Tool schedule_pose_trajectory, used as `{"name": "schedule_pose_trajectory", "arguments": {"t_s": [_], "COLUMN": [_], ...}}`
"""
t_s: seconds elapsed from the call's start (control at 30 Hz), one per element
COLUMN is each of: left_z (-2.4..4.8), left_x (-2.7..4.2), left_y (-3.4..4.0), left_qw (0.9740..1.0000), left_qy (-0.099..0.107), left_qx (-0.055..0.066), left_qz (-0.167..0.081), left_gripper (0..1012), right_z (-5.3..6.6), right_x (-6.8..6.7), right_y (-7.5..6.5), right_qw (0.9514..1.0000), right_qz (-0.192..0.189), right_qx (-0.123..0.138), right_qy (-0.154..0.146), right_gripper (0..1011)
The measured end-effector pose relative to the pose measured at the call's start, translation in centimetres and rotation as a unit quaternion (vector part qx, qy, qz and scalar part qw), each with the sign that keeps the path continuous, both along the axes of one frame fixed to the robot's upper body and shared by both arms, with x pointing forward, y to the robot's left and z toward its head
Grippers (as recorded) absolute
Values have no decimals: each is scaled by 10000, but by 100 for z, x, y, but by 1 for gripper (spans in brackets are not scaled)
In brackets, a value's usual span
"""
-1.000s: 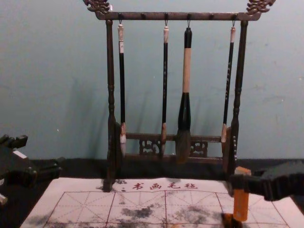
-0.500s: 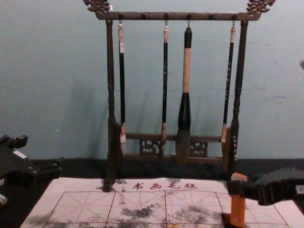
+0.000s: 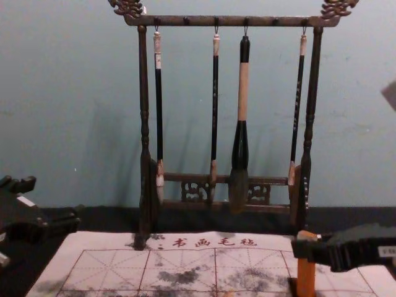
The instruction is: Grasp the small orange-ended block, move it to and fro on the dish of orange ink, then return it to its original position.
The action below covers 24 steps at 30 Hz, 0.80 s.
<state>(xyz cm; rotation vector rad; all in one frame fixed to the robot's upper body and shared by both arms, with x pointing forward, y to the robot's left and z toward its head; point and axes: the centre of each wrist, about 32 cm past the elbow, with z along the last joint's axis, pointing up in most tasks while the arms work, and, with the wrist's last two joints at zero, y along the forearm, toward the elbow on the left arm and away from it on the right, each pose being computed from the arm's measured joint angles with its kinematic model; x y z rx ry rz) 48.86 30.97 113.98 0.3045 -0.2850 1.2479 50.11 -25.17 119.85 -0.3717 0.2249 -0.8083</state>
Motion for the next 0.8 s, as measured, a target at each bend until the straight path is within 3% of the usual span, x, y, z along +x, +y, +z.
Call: {"name": "schedule_pose_trajectory", "arguments": {"t_s": [0.8], "left_z": [0], "left_x": [0], "left_y": [0], "left_qw": [10000], "left_qy": [0], "left_qx": [0], "left_qz": [0], "left_gripper": [1001], "right_z": [-199], "right_x": [-8], "right_y": [96], "right_qw": [9998], "right_qz": [1], "right_qx": [-166], "right_qy": [-118], "right_gripper": [127]}}
